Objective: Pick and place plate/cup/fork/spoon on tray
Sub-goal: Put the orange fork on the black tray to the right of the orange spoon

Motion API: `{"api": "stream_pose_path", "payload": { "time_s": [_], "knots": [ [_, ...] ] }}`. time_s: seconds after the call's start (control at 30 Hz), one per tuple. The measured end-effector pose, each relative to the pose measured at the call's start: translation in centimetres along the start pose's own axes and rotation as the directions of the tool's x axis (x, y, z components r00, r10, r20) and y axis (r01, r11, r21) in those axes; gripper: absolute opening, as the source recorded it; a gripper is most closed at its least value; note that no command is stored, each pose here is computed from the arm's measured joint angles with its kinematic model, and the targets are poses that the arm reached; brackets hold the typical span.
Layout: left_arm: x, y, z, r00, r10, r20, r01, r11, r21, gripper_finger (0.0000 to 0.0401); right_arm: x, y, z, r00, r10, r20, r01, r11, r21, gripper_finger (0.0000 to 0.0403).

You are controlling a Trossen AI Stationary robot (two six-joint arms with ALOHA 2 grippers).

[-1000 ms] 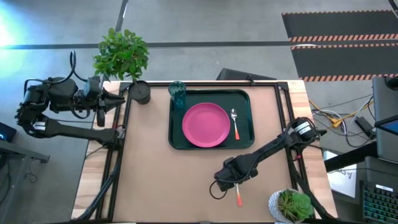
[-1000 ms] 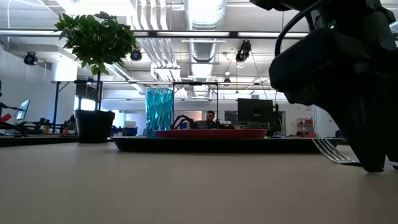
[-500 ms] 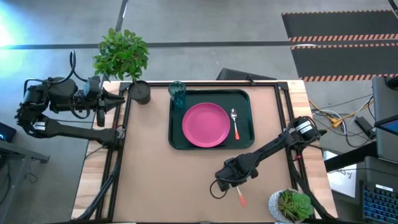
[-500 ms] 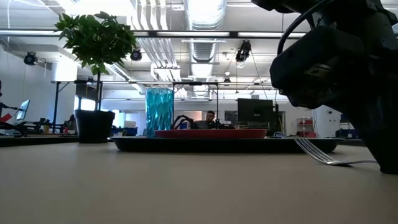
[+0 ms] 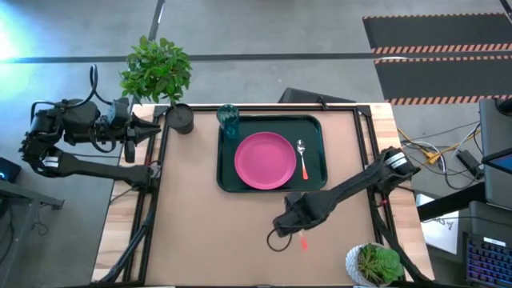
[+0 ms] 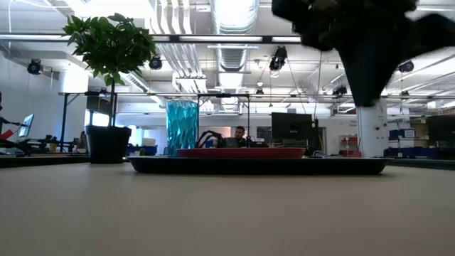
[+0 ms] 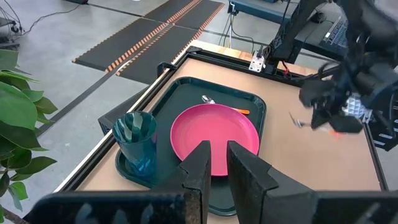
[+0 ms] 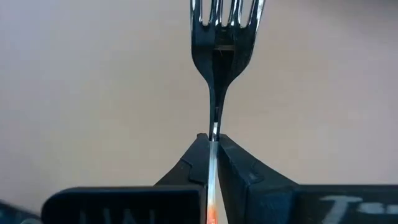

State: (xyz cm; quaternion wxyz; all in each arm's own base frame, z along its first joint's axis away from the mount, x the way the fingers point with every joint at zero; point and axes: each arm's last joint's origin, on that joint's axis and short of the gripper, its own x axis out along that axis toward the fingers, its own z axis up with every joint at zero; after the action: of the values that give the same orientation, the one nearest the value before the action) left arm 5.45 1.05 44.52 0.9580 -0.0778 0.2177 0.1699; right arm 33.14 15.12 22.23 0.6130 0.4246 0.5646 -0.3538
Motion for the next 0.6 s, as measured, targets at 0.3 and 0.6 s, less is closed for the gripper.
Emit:
{"api": "stream_pose_path", "payload": {
  "time_s": [0.3,0.6],
  "knots": [
    [0.0,0.0,0.0,1.000,0.000,0.000,0.000,1.000,0.001,0.0034,-8.9,-4.3,4.5,0.964,-0.044,0.263,0.036,0.999,0.036,0.0009],
    [-0.2,0.1,-0.1,1.000,-0.001,0.005,0.001,1.000,0.000,0.0034,-11.4,-8.9,11.9,0.938,-0.078,0.339,0.065,0.997,0.050,0.0009]
  ]
}}
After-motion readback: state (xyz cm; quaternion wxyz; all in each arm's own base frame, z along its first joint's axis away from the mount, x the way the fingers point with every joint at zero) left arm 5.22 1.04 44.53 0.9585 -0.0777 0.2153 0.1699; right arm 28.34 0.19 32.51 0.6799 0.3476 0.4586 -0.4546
